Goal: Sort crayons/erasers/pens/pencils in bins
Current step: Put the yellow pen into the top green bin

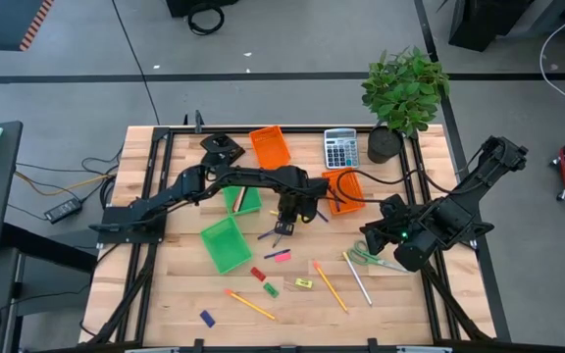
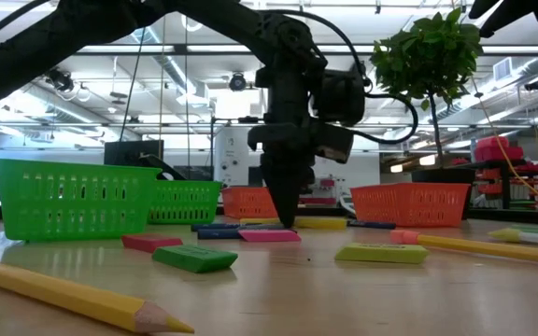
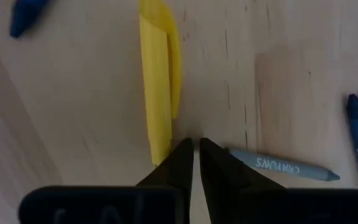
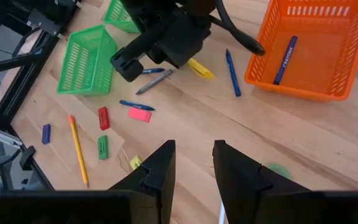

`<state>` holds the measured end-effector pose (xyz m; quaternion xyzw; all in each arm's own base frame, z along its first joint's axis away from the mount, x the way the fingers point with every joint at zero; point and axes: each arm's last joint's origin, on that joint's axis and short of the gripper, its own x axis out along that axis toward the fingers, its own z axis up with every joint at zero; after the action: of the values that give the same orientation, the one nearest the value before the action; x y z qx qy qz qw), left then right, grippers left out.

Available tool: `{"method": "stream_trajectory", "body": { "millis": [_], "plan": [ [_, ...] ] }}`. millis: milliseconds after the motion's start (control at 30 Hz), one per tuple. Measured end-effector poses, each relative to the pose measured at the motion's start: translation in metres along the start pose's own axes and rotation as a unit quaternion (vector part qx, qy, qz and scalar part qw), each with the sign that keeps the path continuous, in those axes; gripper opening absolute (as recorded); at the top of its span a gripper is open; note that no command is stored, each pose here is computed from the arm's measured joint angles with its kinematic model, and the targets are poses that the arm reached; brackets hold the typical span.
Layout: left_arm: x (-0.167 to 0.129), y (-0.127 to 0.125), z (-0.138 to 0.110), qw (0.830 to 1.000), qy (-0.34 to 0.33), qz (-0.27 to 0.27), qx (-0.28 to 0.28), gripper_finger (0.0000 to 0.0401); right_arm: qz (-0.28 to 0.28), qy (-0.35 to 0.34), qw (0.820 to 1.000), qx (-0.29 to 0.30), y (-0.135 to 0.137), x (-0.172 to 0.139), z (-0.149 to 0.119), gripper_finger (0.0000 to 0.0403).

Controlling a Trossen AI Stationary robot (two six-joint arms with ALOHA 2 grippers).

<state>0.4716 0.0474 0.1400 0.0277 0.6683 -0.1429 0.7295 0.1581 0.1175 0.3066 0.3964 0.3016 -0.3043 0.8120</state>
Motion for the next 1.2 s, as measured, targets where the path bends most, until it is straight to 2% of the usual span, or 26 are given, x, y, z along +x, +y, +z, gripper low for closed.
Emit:
{"method": "stream_trajectory", "body": {
  "millis": [333, 633, 900, 1200],
  "plan": [
    [0.0, 0.003, 0.004, 0.999, -0.02, 0.012, 0.028, 0.0033, 0.0, 0.0, 1.0, 0.01, 0.0, 0.0, 0.0, 0.0115],
    [0.0, 0.005, 0.005, 0.998, -0.028, 0.016, 0.047, 0.0007, 0.001, -0.005, 1.0, 0.023, 0.0, 0.0, 0.0, 0.0115],
    [-0.002, 0.006, 0.003, 0.999, -0.025, 0.014, 0.042, 0.0006, 0.001, -0.007, 0.999, 0.033, 0.0, 0.0, 0.0, 0.0115],
    [-0.018, 0.002, -0.001, 0.999, -0.02, 0.018, 0.039, 0.0004, 0.002, -0.015, 0.999, 0.028, 0.0, 0.0, 0.001, 0.0115]
  ]
}}
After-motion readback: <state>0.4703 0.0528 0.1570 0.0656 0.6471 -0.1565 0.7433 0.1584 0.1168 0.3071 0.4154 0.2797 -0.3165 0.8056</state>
